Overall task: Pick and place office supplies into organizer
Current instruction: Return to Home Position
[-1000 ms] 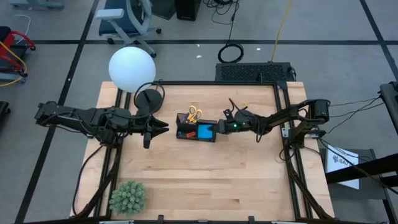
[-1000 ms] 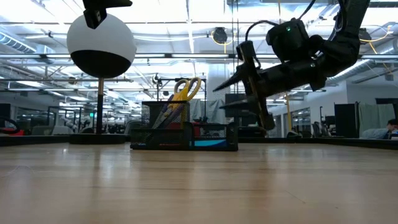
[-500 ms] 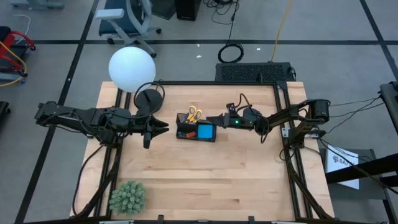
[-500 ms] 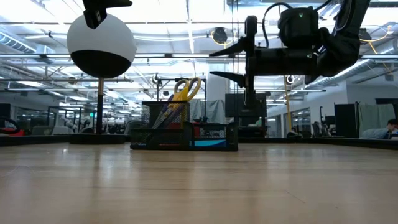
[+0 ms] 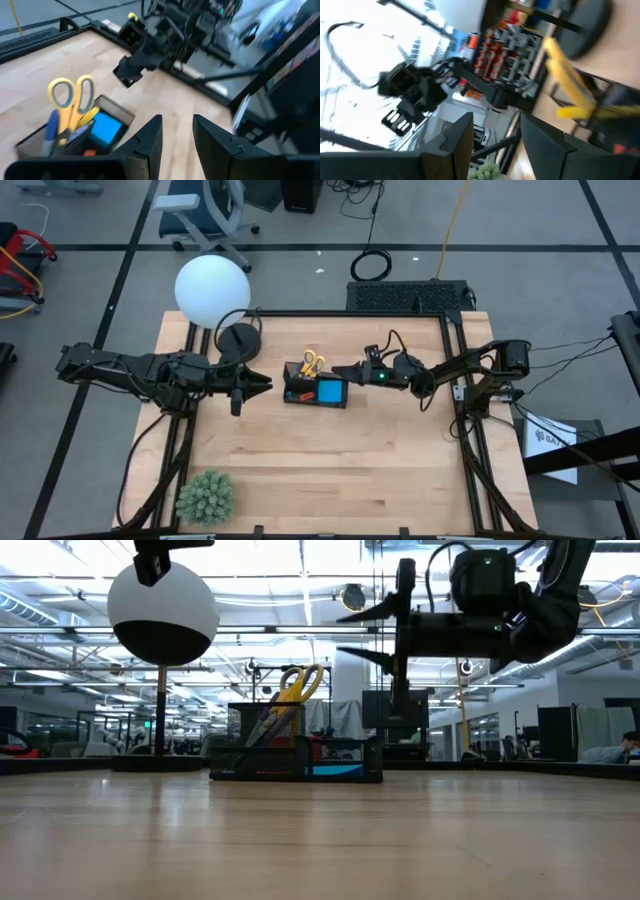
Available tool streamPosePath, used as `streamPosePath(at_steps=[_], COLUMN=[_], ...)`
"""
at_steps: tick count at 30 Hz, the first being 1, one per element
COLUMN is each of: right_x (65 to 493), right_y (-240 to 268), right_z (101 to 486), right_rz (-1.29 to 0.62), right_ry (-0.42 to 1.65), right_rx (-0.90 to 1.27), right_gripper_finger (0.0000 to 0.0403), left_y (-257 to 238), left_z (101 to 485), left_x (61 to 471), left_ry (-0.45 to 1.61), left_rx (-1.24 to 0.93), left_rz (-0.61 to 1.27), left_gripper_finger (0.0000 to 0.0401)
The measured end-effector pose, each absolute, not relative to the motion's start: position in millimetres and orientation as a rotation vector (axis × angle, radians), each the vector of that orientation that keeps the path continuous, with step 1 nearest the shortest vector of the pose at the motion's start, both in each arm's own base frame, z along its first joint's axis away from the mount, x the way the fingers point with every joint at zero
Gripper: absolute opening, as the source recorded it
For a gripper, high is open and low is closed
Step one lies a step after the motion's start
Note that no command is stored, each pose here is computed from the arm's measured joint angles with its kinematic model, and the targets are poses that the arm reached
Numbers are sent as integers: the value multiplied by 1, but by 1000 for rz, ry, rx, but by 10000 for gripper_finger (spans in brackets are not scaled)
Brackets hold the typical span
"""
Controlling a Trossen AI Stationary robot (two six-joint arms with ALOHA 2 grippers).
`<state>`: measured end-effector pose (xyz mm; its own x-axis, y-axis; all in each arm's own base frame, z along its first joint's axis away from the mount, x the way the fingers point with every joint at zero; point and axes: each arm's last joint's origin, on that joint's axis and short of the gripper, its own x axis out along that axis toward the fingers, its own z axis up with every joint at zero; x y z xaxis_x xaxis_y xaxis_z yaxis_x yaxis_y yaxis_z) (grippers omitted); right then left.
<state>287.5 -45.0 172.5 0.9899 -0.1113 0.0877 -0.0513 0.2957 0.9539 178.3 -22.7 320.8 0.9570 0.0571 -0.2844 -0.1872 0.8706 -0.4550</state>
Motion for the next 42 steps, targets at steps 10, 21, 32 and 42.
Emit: streamPosePath(at_steps=[10, 21, 32, 42], right_x=[278, 242, 213, 198], right_y=[-23, -13, -12, -11], right_z=[211, 256, 280, 295], right_rz=[62, 27, 10, -47], right_ry=[-305, -217, -239, -342], right_rx=[1109, 972, 878, 798], right_gripper_finger=[155, 155, 155, 155], left_y=[-29, -33, -35, -31], left_z=[343, 354, 359, 371], left_x=[182, 181, 179, 156], left_ry=[62, -33, -88, -161], left_rx=[-455, -459, -423, -366], left_rz=[-14, -81, -100, -113], left_gripper_finger=[115, 115, 115, 115])
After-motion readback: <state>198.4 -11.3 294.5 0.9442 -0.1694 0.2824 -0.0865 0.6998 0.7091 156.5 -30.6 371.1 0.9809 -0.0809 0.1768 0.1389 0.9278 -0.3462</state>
